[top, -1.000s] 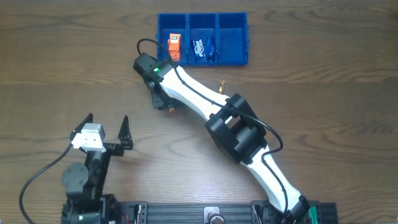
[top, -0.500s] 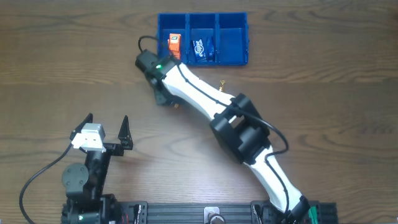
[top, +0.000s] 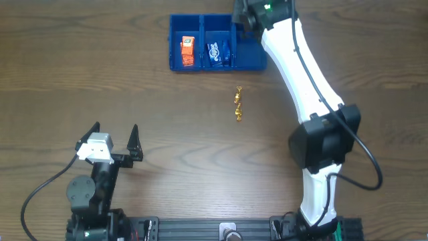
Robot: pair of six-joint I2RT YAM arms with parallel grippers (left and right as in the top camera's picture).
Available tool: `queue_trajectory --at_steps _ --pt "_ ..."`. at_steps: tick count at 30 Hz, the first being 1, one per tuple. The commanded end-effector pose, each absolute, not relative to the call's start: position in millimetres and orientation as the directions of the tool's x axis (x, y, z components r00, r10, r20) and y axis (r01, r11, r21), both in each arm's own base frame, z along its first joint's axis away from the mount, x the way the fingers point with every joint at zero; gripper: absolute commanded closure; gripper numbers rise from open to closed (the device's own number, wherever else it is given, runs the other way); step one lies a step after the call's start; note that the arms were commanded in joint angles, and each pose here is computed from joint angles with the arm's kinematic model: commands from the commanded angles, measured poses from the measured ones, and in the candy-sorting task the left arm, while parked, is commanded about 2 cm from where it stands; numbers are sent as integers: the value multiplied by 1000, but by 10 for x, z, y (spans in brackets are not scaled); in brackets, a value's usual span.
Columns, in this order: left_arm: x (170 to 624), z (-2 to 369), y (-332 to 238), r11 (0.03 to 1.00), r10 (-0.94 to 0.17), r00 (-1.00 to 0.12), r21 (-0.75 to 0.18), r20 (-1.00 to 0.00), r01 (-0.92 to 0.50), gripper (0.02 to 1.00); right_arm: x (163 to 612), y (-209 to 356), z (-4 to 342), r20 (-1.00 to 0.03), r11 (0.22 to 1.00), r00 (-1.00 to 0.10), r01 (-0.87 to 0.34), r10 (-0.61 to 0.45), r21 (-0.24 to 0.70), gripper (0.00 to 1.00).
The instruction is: Sort Candies Into Trays
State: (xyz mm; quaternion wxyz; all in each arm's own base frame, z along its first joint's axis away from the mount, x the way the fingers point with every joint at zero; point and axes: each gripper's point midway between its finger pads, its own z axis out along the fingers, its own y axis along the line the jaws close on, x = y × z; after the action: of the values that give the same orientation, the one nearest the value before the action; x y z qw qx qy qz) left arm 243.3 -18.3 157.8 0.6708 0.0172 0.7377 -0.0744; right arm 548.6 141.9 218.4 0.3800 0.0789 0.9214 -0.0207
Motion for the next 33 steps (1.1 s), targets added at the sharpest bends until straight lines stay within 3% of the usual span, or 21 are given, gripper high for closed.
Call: queue_trajectory --at_steps 1,5,9,12,14,16,18,26,30,33 --pt "2423 1418 -228 984 -77 -147 -98 -986 145 23 5693 1363 1770 -675 993 -733 116 81 -7 965" --pt "2423 1418 -228 984 -77 -147 -98 -986 145 23 5818 1321 1442 -658 991 -748 129 86 -18 965" --pt "2423 1418 -228 984 -77 -147 -98 -986 145 20 5861 1330 1333 -655 991 -751 129 87 -17 963" --pt "2423 1418 -228 985 -77 -147 -98 -986 145 20 5861 1337 1324 -653 992 -752 127 87 -14 888" --pt "2423 1418 -228 984 -77 -147 -98 -986 145 20 5862 1337 1325 -653 992 -752 126 86 -14 750" --pt "2423 1418 -228 984 -77 -147 -98 -986 145 23 5861 1337 1324 -653 992 -752 126 86 -14 318" --pt "2423 1418 -228 984 -77 -147 -98 -986 145 20 5860 1341 1324 -653 992 -753 125 86 -14 1" --pt "2423 1418 -228 984 -77 -147 -98 -986 145 23 5741 1437 1392 -616 996 -783 84 80 22 1" --pt "2423 1418 -228 984 -77 -147 -98 -986 145 20 5406 1550 1722 -578 998 -813 49 69 50 3" --pt "2423 1418 -228 984 -77 -147 -98 -986 145 20 4902 1612 1946 -498 998 -865 49 59 33 3"
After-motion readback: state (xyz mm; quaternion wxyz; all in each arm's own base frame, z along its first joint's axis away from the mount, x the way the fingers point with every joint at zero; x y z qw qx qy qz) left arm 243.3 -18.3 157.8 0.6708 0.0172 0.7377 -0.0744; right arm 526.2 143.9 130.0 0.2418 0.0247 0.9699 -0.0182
